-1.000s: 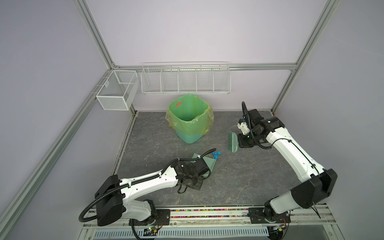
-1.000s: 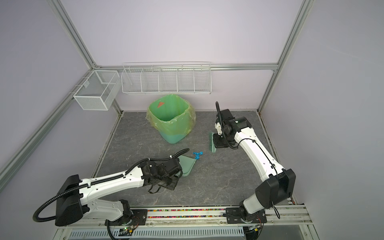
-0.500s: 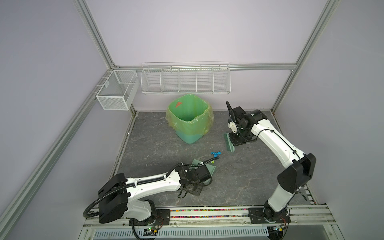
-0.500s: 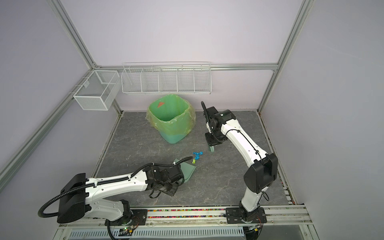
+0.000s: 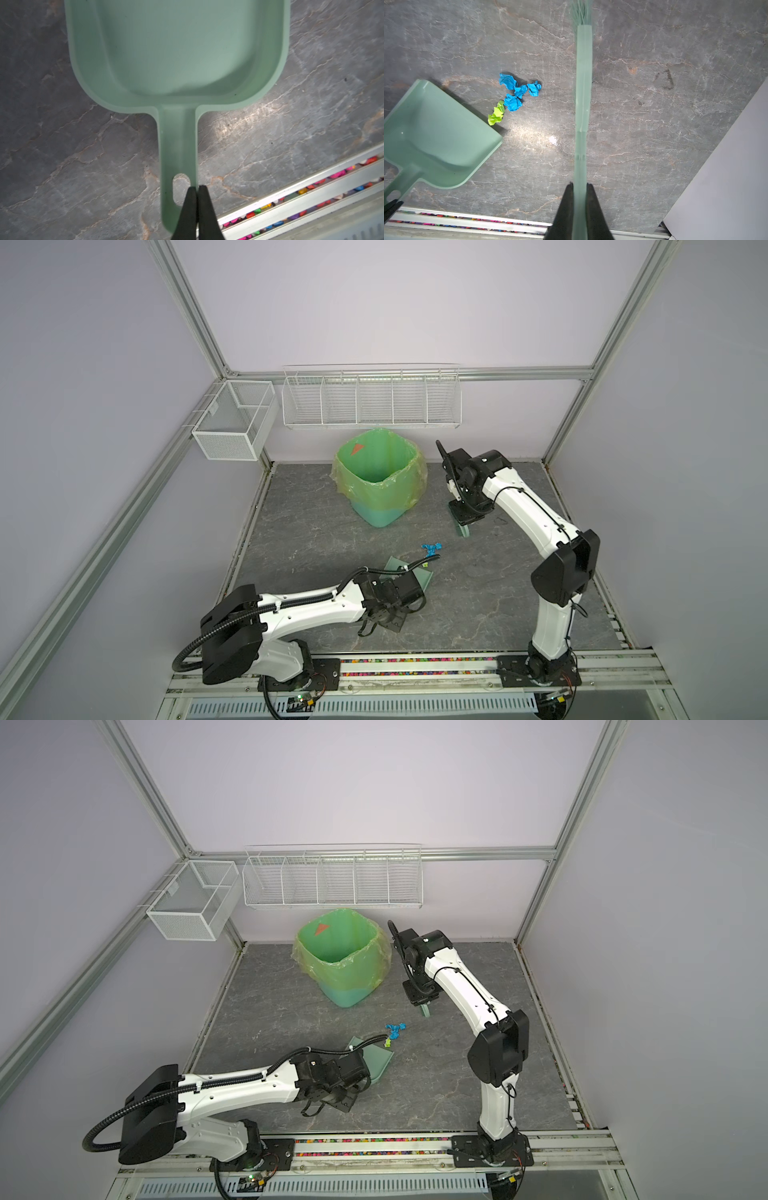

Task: Sweep away the paper scraps from the table
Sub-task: 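Reach the brush past the blue and lime scraps with the right gripper, then sweep the blue and lime scraps into the dustpan with the right gripper's brush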

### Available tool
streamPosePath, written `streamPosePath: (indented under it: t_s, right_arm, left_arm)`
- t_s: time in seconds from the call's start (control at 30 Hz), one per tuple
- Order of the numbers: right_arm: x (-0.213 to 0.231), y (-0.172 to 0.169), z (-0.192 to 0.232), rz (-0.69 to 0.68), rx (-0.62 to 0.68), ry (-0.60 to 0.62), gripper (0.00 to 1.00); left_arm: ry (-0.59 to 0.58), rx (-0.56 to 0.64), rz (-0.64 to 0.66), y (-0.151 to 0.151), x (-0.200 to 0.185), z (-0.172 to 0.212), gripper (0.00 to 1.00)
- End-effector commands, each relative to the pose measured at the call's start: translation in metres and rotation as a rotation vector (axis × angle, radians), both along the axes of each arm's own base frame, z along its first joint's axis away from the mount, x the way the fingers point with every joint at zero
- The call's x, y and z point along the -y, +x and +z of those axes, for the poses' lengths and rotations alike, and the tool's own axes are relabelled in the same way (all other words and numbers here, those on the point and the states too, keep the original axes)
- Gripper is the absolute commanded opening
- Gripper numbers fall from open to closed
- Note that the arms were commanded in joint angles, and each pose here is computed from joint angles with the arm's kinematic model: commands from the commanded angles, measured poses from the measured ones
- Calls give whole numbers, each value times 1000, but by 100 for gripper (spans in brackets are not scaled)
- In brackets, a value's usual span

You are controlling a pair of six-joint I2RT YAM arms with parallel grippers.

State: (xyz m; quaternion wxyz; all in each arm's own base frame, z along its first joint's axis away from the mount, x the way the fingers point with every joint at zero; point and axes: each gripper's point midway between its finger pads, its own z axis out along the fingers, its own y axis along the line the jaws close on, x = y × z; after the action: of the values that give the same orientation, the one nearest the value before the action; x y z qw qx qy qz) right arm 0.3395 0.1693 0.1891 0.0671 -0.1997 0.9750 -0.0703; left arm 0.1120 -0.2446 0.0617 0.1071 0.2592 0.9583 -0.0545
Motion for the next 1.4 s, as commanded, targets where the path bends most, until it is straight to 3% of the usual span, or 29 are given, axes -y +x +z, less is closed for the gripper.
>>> streamPosePath:
  t_s: [0.0,0.33,1.37]
  right_arm:
    - [0,-6,0,57,-37,-44,7]
    - [-15,-3,-12,108,-93,-53,7]
    - [-67,-21,-52,227,-216,-70,7]
  left_arm:
    - [31,30,-20,5,-2,1,0]
    - [3,2,-32,4,16,-5,0]
    - [86,13,-38,14,24,-14,0]
